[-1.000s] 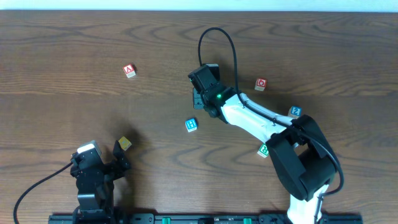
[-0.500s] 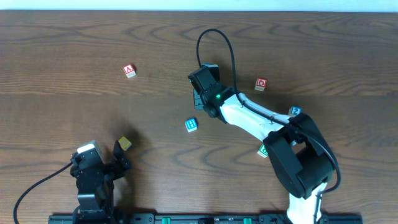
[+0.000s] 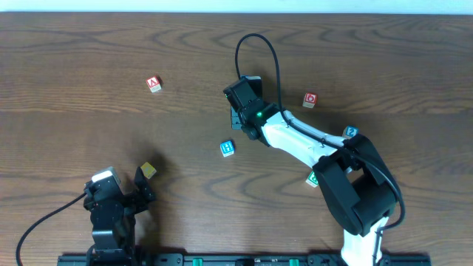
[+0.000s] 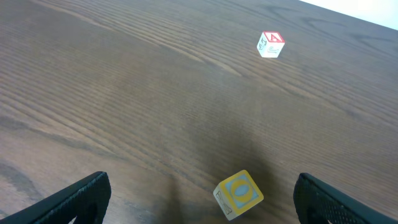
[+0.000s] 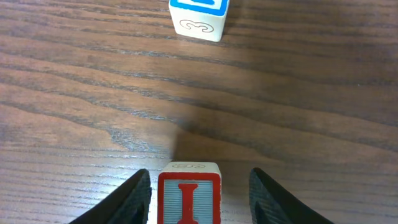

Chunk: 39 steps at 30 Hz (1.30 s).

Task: Spell out Ai2
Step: 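Lower the I block onto the table and open the right gripper, then raise the right gripper and move it right toward the blue 2 block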

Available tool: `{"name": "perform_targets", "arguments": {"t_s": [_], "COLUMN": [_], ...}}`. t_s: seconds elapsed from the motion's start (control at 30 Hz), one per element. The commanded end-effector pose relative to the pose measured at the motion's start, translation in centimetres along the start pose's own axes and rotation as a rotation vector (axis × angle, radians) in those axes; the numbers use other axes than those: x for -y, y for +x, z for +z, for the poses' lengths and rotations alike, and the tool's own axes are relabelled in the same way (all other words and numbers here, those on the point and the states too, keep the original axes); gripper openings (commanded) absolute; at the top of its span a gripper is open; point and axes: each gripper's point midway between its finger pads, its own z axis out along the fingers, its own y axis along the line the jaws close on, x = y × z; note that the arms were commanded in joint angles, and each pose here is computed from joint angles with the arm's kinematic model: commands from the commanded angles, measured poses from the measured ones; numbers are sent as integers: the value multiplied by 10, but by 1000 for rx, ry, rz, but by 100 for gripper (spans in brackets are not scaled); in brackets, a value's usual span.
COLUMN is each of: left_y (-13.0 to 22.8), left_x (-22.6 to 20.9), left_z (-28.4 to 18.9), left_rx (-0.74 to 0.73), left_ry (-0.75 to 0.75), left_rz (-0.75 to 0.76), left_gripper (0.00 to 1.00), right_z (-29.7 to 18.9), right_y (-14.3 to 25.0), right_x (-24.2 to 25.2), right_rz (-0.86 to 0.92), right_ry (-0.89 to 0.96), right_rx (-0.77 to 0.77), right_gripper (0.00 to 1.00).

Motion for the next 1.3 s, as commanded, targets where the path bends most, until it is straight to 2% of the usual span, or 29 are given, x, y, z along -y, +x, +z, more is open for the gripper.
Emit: {"name": "perform_targets", "arguments": {"t_s": [0.0,0.2,0.27,0.33,0.43,0.67,0.73,0.83,0.9,1.0,1.17,1.27], "left_y": [4,4,4,4,4,4,4,4,4,4,4,4], "left_x": [-2,-2,-2,-2,-2,-2,-2,-2,-2,-2,-2,-2], "left_z": [2,2,2,2,2,2,2,2,2,2,2,2], "left_rx": [-4,-4,-4,-4,-4,-4,-4,-4,-4,-4,-4,-4], "left_ry": [-11,-11,-11,-11,-11,-11,-11,-11,-11,-11,-11,-11], "left_rz": [-7,-7,-7,-7,-7,-7,-7,-7,-7,-7,-7,-7], "left_gripper": [95,96,95,95,95,95,96,95,95,96,95,95], "right_z": [3,-5,-19,-41,-62,-107,-121,-151,-173,-208,-238,-252], "right_y": [-9,-32,-53,-81,-100,-125,-127,-128,-127,-117,-86,-83], "right_x": [-1,-12,-13,-2,19,78,92,112,125,143,162,165], "right_rz": [12,-24,-42,-26,-2,126,143,169,185,194,79,51], "right_ry": [11,-21,-15,45,103,179,193,210,216,235,281,276], "right_rx": [29,90,130,177,170,144,145,150,158,148,49,60], "right_gripper": [52,58,59,63,65,92,97,95,99,99,99,99]}}
